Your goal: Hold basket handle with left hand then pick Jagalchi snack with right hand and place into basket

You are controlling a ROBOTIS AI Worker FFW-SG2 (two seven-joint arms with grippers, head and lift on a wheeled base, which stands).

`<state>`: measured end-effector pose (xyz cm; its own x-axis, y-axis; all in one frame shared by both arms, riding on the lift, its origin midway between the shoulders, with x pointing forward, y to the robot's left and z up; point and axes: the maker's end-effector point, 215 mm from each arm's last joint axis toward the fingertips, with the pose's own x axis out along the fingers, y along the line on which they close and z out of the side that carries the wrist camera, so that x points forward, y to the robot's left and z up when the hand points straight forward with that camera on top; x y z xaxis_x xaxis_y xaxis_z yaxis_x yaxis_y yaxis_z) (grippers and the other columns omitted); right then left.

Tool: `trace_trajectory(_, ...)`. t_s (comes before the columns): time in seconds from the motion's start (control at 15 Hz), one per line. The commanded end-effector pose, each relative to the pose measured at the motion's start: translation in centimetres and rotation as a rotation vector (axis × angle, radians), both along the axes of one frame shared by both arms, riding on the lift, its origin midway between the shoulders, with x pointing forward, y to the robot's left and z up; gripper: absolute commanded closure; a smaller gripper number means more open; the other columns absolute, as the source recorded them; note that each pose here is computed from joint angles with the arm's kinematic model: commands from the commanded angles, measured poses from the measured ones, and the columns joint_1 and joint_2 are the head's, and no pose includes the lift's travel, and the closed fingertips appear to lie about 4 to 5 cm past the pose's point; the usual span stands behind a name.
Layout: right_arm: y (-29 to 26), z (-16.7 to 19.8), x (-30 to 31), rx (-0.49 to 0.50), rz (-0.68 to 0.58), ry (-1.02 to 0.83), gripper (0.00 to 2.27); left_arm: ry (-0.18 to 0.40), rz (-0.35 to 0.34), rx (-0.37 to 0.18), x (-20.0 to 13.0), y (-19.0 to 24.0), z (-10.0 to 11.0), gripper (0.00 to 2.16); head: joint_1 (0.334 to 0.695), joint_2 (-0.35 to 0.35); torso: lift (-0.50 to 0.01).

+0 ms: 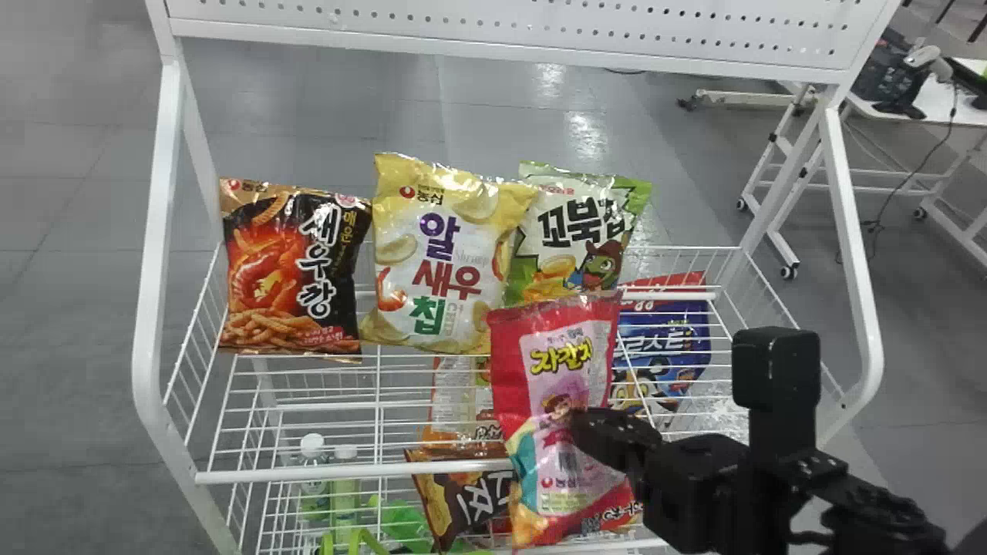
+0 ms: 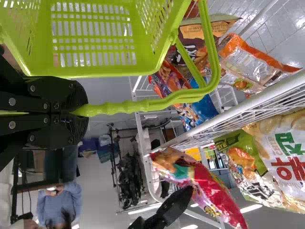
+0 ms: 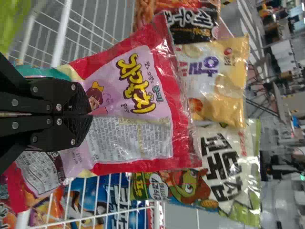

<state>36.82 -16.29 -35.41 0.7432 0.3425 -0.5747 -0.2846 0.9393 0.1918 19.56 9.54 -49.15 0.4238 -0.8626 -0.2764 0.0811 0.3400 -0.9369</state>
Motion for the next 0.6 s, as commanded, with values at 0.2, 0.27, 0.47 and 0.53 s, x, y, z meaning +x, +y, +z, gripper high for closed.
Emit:
trace_trajectory(0.2, 1.8, -1.3, -5.9, -0.052, 0.109, 0.135, 1.95, -0.004, -0.004, 0.003, 0.2, -0.2, 0.1, 1.81, 0.695, -0.136, -0.010)
trace_trajectory(0.27, 2.2, -1.7, -6.8, -0.058, 0.129, 0.158, 1.95, -0.006, -0.006, 0.002, 0.3, -0.4, 0.1, 1.81, 0.695, -0.133, -0.010)
trace_trajectory(0.47, 3.4, -3.3, -9.0, -0.074, 0.175, 0.222, 1.95, -0.009, -0.005, 0.004, 0.5, -0.4, 0.1, 1.81, 0.695, -0.119, -0.010)
trace_trajectory(0.53, 3.4, -3.8, -9.3, -0.084, 0.178, 0.234, 1.95, -0.009, -0.005, 0.005, 0.5, -0.3, 0.1, 1.81, 0.695, -0.113, -0.010)
